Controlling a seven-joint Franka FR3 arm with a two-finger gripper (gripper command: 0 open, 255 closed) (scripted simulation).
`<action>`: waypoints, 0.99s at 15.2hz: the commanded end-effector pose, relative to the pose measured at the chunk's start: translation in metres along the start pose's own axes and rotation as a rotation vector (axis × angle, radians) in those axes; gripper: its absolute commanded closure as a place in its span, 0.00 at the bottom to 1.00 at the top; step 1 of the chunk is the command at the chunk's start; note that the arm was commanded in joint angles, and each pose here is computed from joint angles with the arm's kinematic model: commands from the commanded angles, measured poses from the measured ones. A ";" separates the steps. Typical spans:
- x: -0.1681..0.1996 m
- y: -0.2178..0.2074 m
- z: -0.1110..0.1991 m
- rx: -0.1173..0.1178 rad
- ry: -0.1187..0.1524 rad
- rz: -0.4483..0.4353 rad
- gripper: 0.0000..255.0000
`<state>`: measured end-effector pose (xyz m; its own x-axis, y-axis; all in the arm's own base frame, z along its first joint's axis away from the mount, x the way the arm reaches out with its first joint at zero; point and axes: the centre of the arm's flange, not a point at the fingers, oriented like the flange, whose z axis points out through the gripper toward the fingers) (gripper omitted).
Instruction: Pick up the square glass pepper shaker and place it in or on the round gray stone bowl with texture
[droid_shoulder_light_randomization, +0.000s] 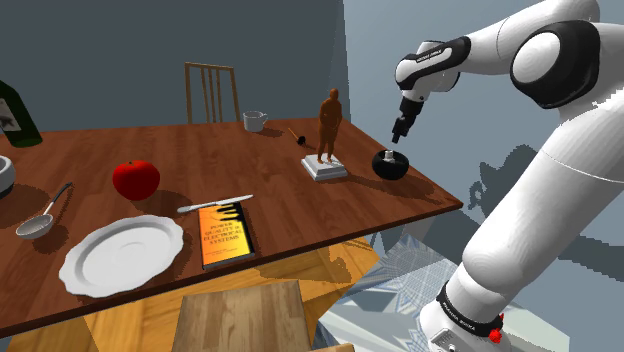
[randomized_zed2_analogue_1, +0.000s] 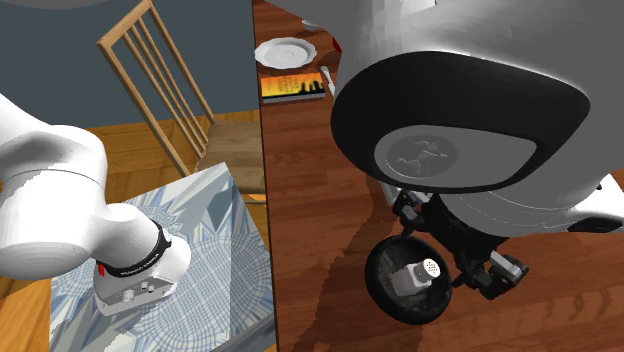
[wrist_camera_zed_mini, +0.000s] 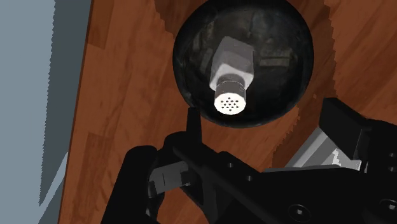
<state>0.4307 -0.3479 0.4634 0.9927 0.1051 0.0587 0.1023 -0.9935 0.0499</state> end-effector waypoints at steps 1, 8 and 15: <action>0.000 0.000 0.000 0.000 0.000 0.000 0.00; 0.000 0.000 -0.050 0.000 0.000 0.000 0.00; 0.000 0.000 -0.050 0.000 0.000 0.000 0.00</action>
<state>0.4276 -0.3457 0.5132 0.9927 0.1051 0.0587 0.1023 -0.9935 0.0499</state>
